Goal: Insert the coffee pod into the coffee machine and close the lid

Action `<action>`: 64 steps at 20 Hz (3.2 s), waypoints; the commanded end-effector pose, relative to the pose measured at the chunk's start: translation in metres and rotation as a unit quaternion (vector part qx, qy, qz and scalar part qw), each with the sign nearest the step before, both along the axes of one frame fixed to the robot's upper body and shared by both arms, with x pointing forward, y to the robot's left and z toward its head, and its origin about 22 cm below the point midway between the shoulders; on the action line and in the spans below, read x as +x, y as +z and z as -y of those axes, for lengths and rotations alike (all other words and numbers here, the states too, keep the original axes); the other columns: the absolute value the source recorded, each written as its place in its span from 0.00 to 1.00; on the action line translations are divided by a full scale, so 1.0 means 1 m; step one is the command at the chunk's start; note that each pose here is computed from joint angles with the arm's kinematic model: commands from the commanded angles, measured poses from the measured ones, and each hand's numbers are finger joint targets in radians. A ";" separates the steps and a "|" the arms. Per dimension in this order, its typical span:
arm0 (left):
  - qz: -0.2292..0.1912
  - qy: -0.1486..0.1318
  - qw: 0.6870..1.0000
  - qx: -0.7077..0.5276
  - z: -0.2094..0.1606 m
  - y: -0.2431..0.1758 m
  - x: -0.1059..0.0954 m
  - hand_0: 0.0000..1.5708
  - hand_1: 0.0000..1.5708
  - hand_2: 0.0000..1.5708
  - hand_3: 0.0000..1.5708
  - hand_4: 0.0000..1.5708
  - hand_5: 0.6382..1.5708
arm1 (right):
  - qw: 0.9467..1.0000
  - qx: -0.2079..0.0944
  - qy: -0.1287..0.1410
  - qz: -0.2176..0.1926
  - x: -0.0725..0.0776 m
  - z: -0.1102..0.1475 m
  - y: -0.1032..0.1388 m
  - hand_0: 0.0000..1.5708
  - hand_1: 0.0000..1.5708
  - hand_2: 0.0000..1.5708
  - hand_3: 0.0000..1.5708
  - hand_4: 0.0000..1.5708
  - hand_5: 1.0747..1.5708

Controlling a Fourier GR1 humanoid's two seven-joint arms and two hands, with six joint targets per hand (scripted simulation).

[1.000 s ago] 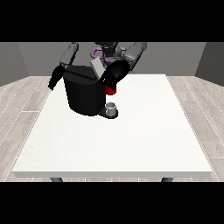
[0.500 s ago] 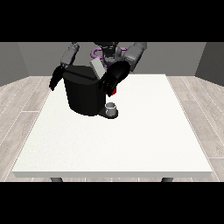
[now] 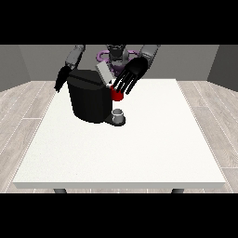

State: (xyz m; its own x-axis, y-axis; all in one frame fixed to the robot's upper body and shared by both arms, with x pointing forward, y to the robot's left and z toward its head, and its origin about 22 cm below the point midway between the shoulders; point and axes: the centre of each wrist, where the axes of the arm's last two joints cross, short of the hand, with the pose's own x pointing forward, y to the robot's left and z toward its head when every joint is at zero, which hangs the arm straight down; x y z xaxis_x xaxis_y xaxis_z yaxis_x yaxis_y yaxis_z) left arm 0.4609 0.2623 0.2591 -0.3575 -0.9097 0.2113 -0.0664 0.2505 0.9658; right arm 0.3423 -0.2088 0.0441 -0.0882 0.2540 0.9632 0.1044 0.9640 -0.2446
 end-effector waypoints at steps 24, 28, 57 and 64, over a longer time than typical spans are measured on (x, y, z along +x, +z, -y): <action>-0.299 0.015 0.811 -0.503 0.040 -0.321 -0.107 0.00 0.00 0.00 0.00 0.28 1.00 | 0.997 0.017 0.046 -0.061 -0.038 0.042 -0.028 0.00 0.00 0.00 0.00 0.10 1.00; -0.306 0.009 0.808 -0.503 0.036 -0.313 -0.110 0.00 0.00 0.00 0.00 0.26 1.00 | 0.997 0.004 0.028 -0.069 -0.033 0.059 -0.022 0.00 0.00 0.00 0.00 0.05 1.00; -0.205 -0.029 0.817 -0.538 0.024 -0.245 -0.154 0.00 0.00 0.00 0.00 0.22 1.00 | 0.992 0.083 0.063 -0.077 0.041 0.026 0.008 0.00 0.00 0.00 0.00 0.00 1.00; -0.173 -0.025 0.827 -0.534 0.025 -0.229 -0.160 0.00 0.00 0.00 0.00 0.24 1.00 | 0.992 0.064 0.094 -0.059 0.052 0.027 0.022 0.00 0.00 0.00 0.00 0.05 1.00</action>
